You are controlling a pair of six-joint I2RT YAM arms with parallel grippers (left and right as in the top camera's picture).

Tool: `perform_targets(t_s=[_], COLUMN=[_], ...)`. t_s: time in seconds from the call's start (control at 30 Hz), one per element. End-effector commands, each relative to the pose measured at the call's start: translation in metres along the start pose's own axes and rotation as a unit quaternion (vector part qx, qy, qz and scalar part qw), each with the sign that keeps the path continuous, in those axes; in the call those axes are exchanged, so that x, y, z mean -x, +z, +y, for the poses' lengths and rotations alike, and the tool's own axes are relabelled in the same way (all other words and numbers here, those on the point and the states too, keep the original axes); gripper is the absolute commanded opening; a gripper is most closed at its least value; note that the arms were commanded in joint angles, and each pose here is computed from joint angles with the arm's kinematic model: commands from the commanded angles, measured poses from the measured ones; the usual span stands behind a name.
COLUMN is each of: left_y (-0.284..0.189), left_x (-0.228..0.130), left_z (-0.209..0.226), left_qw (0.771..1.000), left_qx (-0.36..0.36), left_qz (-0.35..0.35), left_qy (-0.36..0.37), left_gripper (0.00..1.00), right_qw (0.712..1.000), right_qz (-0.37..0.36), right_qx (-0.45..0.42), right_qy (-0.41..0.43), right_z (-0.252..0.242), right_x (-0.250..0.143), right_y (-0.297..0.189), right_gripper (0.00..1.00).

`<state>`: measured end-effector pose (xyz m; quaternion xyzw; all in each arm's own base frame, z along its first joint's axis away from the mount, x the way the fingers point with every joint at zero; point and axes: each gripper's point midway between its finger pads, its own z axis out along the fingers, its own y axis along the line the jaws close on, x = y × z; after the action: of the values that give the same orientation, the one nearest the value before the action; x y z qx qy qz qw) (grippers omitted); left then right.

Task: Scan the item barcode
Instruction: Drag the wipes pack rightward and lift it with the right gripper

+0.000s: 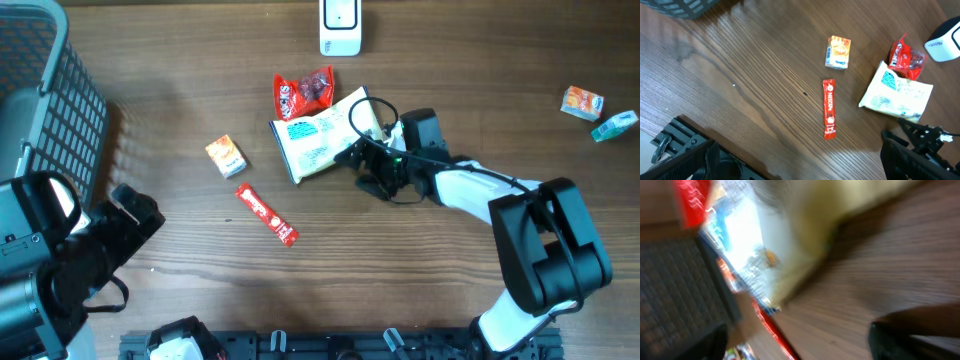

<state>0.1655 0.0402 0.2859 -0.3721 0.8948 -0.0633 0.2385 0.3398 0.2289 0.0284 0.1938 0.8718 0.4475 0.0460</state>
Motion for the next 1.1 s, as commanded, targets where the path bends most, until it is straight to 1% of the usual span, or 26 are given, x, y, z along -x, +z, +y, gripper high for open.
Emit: perform_targets(t_s=[0.0,0.07,0.27,0.43,0.67,0.87,0.9,0.93,0.97,1.0,1.03,1.07], left_y=[0.000,0.000,0.000,0.000,0.000,0.000,0.000,0.000,0.000,0.000,0.000,0.000], left_x=[0.001,0.001,0.001,0.001,0.001,0.001,0.001,0.001,0.001,0.001,0.001,0.001], left_z=[0.002,0.002,0.002,0.002,0.002,0.002,0.002,0.002,0.002,0.002,0.002,0.002], left_qw=[1.000,1.000,1.000,1.000,1.000,1.000,1.000,1.000,1.000,1.000,1.000,1.000], left_qx=[0.005,0.005,0.005,0.005,0.005,0.005,0.005,0.005,0.005,0.005,0.005,0.005], left_qz=[-0.004,-0.004,-0.004,-0.004,-0.004,-0.004,-0.004,-0.004,-0.004,-0.004,-0.004,-0.004], left_qy=[-0.009,-0.009,-0.009,-0.009,-0.009,-0.009,-0.009,-0.009,-0.009,-0.009,-0.009,-0.009], left_gripper=[1.00,1.00,1.00,1.00,1.00,1.00,1.00,1.00,1.00,1.00,1.00,1.00], right_qw=[0.998,0.994,0.989,0.984,0.973,0.973,0.974,0.974,0.974,0.974,0.973,0.973], right_qz=[-0.029,-0.066,-0.125,-0.154,-0.204,-0.205,-0.201,-0.201,-0.201,-0.202,-0.205,-0.208], right_qx=[-0.004,-0.003,0.016,0.023,0.021,0.017,0.017,0.017,0.018,0.018,0.020,0.018], right_qy=[0.060,0.081,0.073,0.087,0.104,0.107,0.107,0.107,0.106,0.103,0.101,0.102], right_z=[-0.018,-0.023,-0.012,-0.008,-0.024,-0.031,-0.031,-0.032,-0.031,-0.030,-0.027,-0.028], right_x=[0.000,0.007,0.017,0.017,0.035,0.050,0.052,0.054,0.056,0.058,0.060,0.061], right_y=[0.005,0.006,0.016,0.031,0.043,0.067,0.072,0.074,0.077,0.078,0.079,0.078], right_gripper=[1.00,1.00,1.00,1.00,0.99,0.99,0.96,0.90,0.82,0.70,0.43,0.23])
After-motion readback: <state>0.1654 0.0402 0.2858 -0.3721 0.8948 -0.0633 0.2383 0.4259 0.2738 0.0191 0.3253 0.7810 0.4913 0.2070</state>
